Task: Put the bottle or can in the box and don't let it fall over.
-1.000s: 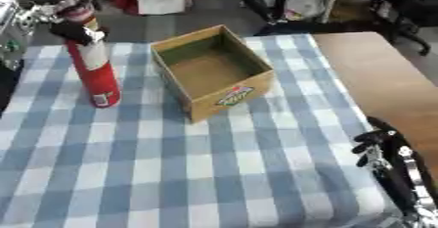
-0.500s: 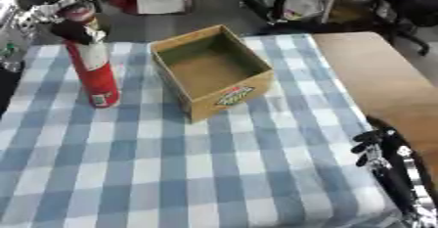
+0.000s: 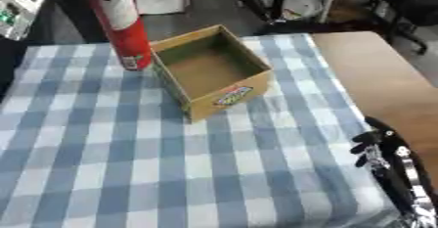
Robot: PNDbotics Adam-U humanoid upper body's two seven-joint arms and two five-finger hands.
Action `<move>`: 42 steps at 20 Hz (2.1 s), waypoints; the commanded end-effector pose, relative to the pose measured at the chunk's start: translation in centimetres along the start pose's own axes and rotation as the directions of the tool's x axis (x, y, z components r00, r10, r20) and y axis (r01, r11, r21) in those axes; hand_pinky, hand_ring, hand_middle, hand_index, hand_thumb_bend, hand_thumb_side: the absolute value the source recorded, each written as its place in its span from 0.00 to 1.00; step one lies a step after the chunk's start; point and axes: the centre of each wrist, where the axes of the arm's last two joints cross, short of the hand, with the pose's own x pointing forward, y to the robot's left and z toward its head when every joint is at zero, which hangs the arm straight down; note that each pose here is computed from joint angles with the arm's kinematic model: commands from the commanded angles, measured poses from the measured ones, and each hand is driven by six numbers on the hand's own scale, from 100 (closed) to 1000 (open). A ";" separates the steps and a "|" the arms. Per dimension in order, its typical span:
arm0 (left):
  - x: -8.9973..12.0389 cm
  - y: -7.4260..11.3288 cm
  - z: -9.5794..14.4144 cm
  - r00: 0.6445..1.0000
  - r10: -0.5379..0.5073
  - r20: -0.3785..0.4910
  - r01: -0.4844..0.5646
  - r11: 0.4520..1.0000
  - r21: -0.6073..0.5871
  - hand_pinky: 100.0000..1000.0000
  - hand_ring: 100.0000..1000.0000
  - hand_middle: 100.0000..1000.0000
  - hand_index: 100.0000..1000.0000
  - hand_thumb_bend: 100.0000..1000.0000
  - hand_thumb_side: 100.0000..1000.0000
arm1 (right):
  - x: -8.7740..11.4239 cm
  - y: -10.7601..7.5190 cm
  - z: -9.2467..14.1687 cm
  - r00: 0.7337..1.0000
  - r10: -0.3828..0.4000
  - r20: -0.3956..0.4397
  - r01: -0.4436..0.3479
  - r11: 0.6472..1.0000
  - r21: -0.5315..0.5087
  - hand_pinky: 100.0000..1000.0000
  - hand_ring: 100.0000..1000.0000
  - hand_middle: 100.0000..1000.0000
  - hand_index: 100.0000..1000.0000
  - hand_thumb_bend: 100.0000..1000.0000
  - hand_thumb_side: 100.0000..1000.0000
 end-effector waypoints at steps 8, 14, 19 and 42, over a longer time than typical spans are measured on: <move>4.4 -3.5 -3.3 0.992 0.007 0.129 -0.012 0.999 0.041 0.00 0.33 0.31 0.70 0.00 0.28 | 0.8 0.7 -0.9 0.999 -0.033 0.042 0.031 0.999 0.039 0.31 0.48 0.52 0.87 0.00 0.74; 3.9 -6.3 -3.2 0.986 -0.002 0.164 0.015 0.997 -0.079 0.93 0.95 0.92 1.00 0.61 1.00 | 0.8 0.8 -1.1 0.998 -0.040 0.045 0.038 0.998 0.044 0.31 0.48 0.52 0.87 0.00 0.74; 2.5 -3.8 -2.1 0.988 0.002 0.151 -0.005 1.000 0.023 0.93 0.97 0.94 1.00 0.68 1.00 | 0.7 0.8 -1.0 0.998 -0.038 0.040 0.037 0.999 0.038 0.31 0.48 0.52 0.87 0.00 0.75; 6.1 -18.3 18.6 0.500 0.849 -0.172 -0.708 0.515 0.484 0.52 0.72 0.61 0.94 0.05 1.00 | 0.5 0.1 -0.8 0.999 -0.024 0.027 0.025 0.999 -0.025 0.31 0.48 0.52 0.87 0.00 0.77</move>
